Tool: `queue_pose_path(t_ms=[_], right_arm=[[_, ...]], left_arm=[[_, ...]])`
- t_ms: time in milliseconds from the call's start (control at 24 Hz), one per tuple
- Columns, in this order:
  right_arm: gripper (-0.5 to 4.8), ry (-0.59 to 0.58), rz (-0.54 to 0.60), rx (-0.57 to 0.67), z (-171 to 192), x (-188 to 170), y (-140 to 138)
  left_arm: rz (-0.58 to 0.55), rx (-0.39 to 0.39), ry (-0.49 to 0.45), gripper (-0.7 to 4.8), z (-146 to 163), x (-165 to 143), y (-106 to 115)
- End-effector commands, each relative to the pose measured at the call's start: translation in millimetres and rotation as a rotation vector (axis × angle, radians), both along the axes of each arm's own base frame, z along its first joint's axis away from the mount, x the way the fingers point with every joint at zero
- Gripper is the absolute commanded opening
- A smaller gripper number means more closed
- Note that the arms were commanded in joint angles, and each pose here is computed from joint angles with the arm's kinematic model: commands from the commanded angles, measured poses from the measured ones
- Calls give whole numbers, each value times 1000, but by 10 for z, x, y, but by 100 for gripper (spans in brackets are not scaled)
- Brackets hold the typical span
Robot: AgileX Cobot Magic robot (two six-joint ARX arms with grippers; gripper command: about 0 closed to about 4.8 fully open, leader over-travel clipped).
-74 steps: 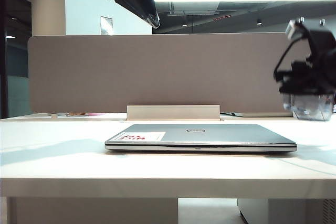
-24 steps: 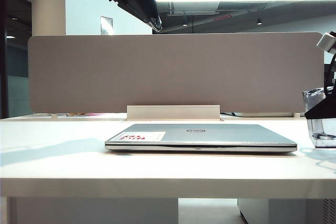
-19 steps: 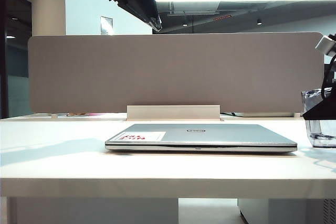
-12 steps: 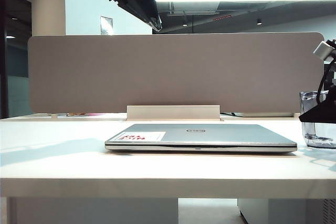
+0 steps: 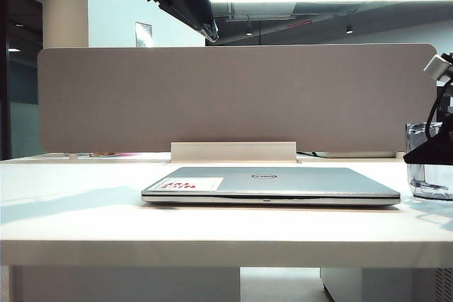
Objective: Pick up the water cup and place it on the right side of the laptop.
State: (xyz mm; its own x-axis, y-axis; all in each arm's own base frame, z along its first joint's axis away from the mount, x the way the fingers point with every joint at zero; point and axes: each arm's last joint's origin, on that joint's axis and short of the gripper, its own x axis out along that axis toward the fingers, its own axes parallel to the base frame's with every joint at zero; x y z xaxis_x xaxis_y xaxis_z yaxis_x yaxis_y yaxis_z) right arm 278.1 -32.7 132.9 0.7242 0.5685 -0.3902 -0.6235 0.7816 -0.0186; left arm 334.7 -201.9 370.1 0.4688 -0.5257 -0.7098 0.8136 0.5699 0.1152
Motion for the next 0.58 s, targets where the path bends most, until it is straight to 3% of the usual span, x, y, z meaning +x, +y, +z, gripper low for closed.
queue_pose_path(t_ms=[42, 209, 584], right_arm=[[14, 83, -23, 25, -67, -40, 3], [102, 88, -44, 14, -70, -37, -3], [109, 92, -52, 26, -57, -39, -5]], left_arm=[[-7, -6, -11, -3, 17, -4, -4], [-7, -5, -10, -3, 16, -5, -4], [-6, -5, -11, -3, 16, -4, -3]])
